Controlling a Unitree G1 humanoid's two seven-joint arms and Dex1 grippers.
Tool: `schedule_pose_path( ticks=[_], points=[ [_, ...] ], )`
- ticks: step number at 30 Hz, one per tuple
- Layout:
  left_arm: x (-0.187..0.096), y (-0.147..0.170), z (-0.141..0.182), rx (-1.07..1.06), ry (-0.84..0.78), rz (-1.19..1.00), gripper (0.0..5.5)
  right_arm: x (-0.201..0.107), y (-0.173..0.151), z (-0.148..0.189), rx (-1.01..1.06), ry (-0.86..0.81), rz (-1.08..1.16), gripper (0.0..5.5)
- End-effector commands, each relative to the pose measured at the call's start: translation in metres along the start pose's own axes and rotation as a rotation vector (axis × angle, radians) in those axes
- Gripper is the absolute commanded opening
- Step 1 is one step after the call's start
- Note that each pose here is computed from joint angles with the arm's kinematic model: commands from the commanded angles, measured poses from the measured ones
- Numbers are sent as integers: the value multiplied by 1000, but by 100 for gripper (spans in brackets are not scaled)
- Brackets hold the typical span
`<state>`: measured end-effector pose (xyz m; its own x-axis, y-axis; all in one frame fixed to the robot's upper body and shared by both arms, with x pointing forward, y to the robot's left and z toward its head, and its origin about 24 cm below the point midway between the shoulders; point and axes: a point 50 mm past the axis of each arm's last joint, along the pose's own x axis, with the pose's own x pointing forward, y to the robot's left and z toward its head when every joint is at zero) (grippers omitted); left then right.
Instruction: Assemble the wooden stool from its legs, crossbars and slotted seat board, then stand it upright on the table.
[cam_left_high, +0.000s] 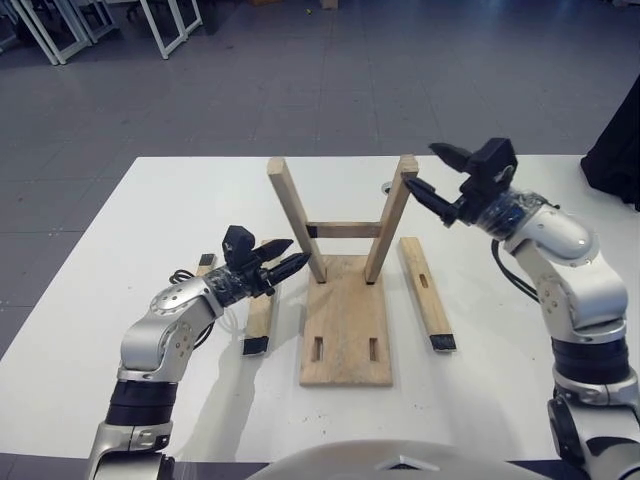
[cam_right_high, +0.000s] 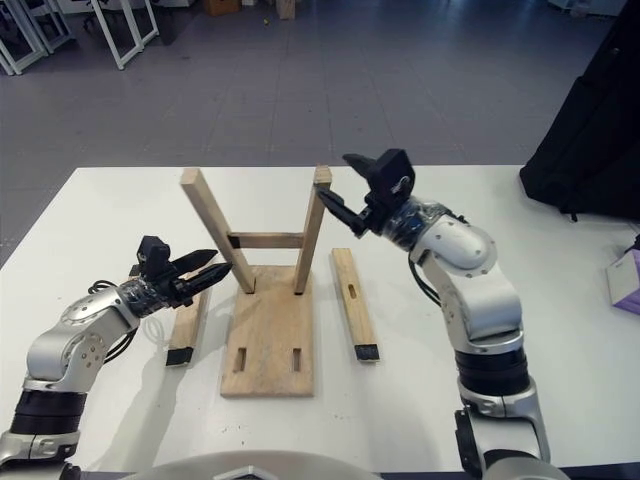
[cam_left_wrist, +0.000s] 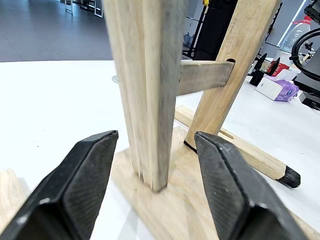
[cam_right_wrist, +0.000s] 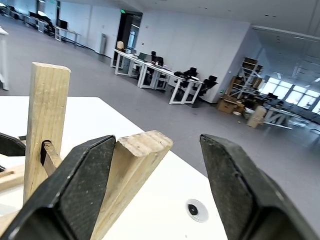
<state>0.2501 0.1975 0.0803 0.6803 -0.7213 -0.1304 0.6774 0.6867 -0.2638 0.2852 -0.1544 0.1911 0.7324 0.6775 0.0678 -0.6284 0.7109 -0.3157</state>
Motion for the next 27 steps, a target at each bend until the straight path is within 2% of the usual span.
schedule_pose_path(
  ticks=[1, 9, 12, 13, 15, 17, 20, 23, 27],
  points=[
    [-2, 1, -1, -4, 9, 19, 281, -7, -18, 12, -27, -23, -53, 306],
    [-17, 4, 0, 34, 11, 79, 281, 4, -3, 19, 37, -84, -18, 306],
    [-38, 20, 2, 81, 30, 277, 281, -1, -6, 31, 144, -213, -134, 306],
    [-49, 30, 4, 81, 34, 383, 281, -6, 2, 29, 196, -225, -145, 306],
    [-69, 47, 8, 143, 48, 593, 281, -14, 28, 15, 314, -117, -130, 306],
    [-83, 55, 5, 161, 72, 699, 281, -17, 60, 10, 412, -62, -29, 306],
    [-102, 62, -13, 103, 172, 781, 281, -20, 81, 16, 512, -162, -79, 306],
    [-107, 62, -41, 60, 304, 800, 281, -25, 84, -2, 550, -116, -104, 306],
    [-106, 62, -61, -6, 397, 840, 281, -28, 78, -13, 563, -89, -129, 306]
  ],
)
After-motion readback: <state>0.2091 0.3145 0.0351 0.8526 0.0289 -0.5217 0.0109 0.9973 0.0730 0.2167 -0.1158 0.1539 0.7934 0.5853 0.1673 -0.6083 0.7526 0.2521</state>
